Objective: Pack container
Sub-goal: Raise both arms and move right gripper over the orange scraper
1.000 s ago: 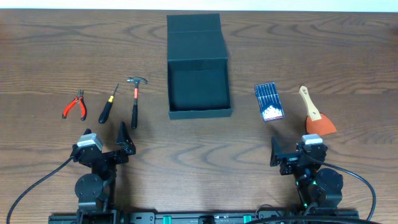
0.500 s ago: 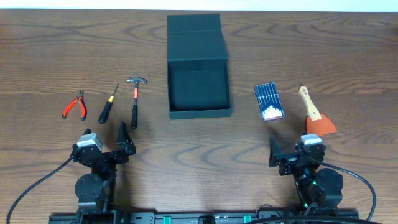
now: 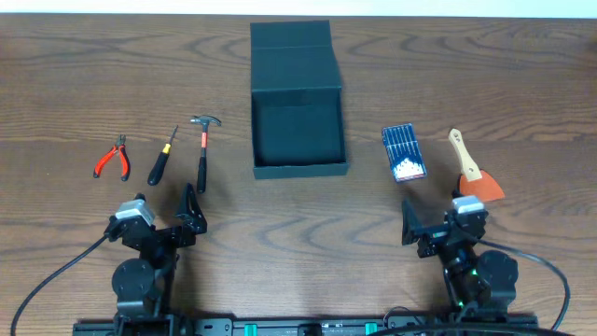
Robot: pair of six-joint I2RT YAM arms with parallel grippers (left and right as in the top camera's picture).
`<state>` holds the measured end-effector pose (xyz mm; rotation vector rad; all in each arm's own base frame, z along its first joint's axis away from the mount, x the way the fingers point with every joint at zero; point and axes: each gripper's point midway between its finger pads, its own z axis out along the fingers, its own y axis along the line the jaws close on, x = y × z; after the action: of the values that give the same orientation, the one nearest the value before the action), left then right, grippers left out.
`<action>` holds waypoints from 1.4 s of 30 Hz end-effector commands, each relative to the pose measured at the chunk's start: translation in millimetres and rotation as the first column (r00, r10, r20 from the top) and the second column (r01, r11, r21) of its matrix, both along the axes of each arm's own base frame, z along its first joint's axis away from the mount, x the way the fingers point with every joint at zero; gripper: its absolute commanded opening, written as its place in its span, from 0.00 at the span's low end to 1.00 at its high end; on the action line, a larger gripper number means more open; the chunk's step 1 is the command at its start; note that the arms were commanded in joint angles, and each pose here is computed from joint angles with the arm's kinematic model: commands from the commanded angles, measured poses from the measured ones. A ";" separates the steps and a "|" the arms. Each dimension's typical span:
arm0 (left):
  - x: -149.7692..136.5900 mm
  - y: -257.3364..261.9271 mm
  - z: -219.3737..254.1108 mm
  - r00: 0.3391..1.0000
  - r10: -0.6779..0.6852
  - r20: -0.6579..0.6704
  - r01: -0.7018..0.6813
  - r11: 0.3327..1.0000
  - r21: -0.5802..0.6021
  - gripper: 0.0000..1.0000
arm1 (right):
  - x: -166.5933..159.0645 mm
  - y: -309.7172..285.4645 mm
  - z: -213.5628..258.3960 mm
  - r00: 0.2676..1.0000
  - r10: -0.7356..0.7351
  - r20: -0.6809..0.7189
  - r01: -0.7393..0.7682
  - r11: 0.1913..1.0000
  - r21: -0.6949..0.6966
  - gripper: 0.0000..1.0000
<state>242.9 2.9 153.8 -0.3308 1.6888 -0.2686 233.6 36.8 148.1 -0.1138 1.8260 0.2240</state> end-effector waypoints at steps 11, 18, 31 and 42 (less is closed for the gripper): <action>25.1 16.9 100.1 0.961 0.066 -0.270 -0.010 0.979 0.204 0.98 | 67.2 -1.1 64.4 0.956 0.002 -0.295 -0.007 1.000 -0.014 0.99; 60.2 23.4 128.1 0.890 0.071 -0.451 0.077 0.950 0.301 0.98 | 106.2 6.1 99.0 0.911 0.046 -0.410 -0.045 0.999 0.013 0.99; 71.3 74.9 97.6 0.757 0.190 -0.626 -0.016 0.962 0.273 0.98 | 127.8 -103.8 49.2 0.722 -0.263 -0.640 0.215 0.965 -0.153 0.99; 77.4 76.6 82.7 0.726 0.185 -0.663 -0.005 0.964 0.264 0.98 | 151.9 -142.7 -7.0 0.675 -0.283 -0.682 0.111 0.952 -0.286 0.97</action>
<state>317.4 75.5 232.7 -0.3685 2.4076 0.1539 378.8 -95.8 147.3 0.1365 2.6200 -0.0429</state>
